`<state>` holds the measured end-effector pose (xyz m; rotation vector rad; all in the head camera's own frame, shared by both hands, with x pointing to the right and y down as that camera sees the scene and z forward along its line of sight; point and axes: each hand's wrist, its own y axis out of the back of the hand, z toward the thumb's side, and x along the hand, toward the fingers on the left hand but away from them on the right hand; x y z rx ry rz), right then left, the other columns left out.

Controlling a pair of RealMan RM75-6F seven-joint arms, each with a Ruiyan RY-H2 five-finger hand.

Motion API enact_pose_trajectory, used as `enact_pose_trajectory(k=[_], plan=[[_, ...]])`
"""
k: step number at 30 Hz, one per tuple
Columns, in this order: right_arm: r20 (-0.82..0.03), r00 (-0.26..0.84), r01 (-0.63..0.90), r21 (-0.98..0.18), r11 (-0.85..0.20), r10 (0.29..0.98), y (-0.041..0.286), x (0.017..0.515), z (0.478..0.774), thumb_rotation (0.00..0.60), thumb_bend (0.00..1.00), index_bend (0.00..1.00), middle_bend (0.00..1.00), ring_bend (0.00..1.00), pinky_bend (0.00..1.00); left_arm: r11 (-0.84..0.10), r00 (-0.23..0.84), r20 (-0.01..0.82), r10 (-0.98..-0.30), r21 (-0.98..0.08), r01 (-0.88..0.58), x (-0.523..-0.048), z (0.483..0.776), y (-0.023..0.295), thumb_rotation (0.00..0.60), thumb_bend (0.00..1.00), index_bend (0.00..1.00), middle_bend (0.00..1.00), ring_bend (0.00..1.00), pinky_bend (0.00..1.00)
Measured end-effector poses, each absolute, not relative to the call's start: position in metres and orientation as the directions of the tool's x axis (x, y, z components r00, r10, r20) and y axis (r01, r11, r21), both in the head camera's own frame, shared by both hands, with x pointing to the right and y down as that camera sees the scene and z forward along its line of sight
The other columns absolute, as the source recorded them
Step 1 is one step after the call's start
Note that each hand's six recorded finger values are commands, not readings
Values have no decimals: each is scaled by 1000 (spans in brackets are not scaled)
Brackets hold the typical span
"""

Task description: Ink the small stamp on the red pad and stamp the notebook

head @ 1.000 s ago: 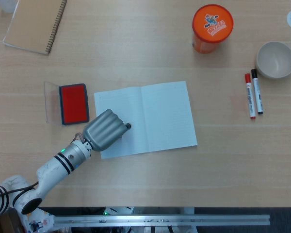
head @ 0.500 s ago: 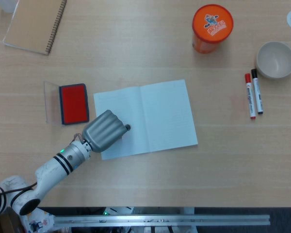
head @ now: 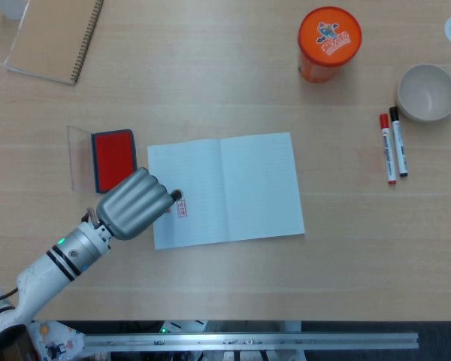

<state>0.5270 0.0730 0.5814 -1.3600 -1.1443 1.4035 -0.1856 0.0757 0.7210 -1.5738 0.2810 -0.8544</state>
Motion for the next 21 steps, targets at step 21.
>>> enact_pose_trajectory(k=[21], plan=[[-226, -43, 17, -974, -225, 973, 71, 523, 582, 600, 202, 191, 323, 280, 347, -230, 624, 431, -652, -897, 378, -228, 755, 86, 600, 390, 577, 930, 869, 836]])
